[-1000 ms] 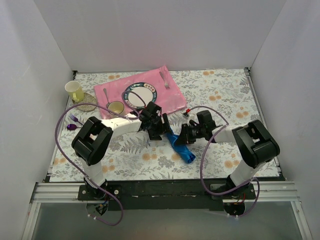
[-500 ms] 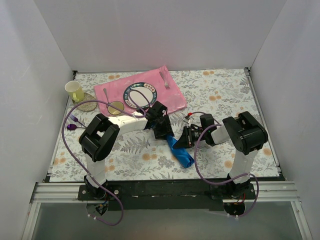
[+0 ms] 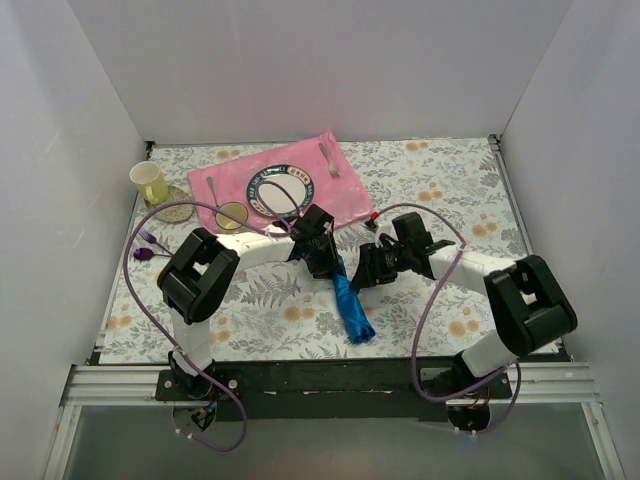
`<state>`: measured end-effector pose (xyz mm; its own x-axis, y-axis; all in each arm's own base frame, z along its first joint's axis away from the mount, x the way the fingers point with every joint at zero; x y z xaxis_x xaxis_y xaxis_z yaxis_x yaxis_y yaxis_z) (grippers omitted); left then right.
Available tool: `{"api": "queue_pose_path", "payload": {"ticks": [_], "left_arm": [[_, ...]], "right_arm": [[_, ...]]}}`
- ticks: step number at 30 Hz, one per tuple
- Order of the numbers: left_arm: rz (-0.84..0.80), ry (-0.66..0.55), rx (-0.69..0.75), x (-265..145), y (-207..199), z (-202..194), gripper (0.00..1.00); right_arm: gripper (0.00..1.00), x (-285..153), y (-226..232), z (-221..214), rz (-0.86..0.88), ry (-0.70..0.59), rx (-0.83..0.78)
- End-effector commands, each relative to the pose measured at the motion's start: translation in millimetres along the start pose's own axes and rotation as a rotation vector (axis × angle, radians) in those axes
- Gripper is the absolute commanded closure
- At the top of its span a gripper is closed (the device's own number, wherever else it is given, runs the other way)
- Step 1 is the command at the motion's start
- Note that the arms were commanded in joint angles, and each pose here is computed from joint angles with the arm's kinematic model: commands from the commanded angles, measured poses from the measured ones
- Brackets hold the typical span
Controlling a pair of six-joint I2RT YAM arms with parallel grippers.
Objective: Fold the napkin, place the utensils inside, and roll it up
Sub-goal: Roll the napkin with the utensil
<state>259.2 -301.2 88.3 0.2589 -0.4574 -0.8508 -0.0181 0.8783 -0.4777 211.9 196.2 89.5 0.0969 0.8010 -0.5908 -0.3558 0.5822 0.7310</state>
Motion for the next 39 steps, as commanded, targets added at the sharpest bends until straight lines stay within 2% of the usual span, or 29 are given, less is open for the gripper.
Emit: {"api": "queue_pose_path", "payload": {"ticks": [1, 3, 4, 7, 12, 19, 21, 26, 28, 33, 39], "left_arm": [[0.086, 0.031, 0.015, 3, 19, -15, 0.71], [0.085, 0.032, 0.015, 3, 20, -17, 0.71], [0.086, 0.035, 0.014, 3, 20, -18, 0.71], [0.083, 0.037, 0.011, 3, 21, -18, 0.72], [0.075, 0.04, 0.002, 3, 20, -19, 0.72], [0.069, 0.033, -0.01, 0, 19, -18, 0.72], [0.068, 0.032, -0.013, 0, 19, -19, 0.71], [0.07, 0.027, -0.019, -2, 20, -19, 0.7], [0.07, 0.027, -0.02, -1, 20, -20, 0.7], [0.074, 0.024, -0.029, -1, 21, -18, 0.7], [0.042, 0.004, -0.07, -11, 26, -16, 0.64]], "right_arm": [[0.37, -23, 18, 8, -0.334, -0.013, -0.15], [0.35, -20, 38, 4, -0.389, -0.012, -0.209], [0.33, -22, 37, 4, -0.494, -0.027, -0.223], [0.31, -15, 57, 4, -0.625, -0.078, -0.271], [0.29, 15, 72, -9, -0.727, -0.089, -0.332], [0.25, 49, 62, -32, -0.868, -0.022, -0.414], [0.26, 51, 56, -37, -0.885, -0.008, -0.42], [0.41, 51, 52, -44, -0.827, -0.028, -0.417], [0.4, 53, 57, -45, -0.771, -0.039, -0.405], [0.37, 53, 37, -58, -0.763, 0.006, -0.352], [0.54, 42, 20, -59, -0.783, -0.043, -0.331]]}}
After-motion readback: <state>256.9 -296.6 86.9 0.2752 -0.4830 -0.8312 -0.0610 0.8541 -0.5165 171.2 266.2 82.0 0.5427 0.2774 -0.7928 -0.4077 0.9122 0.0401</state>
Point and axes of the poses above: each gripper's point midway between its finger pads, its own x axis out along the fingers, its own y axis along the line the jaws close on, z = x × y, the point moved 7 cm from there along -x, back along the fingers, and after that the axes turned 6 degrees about x, right-handed, at the moved point
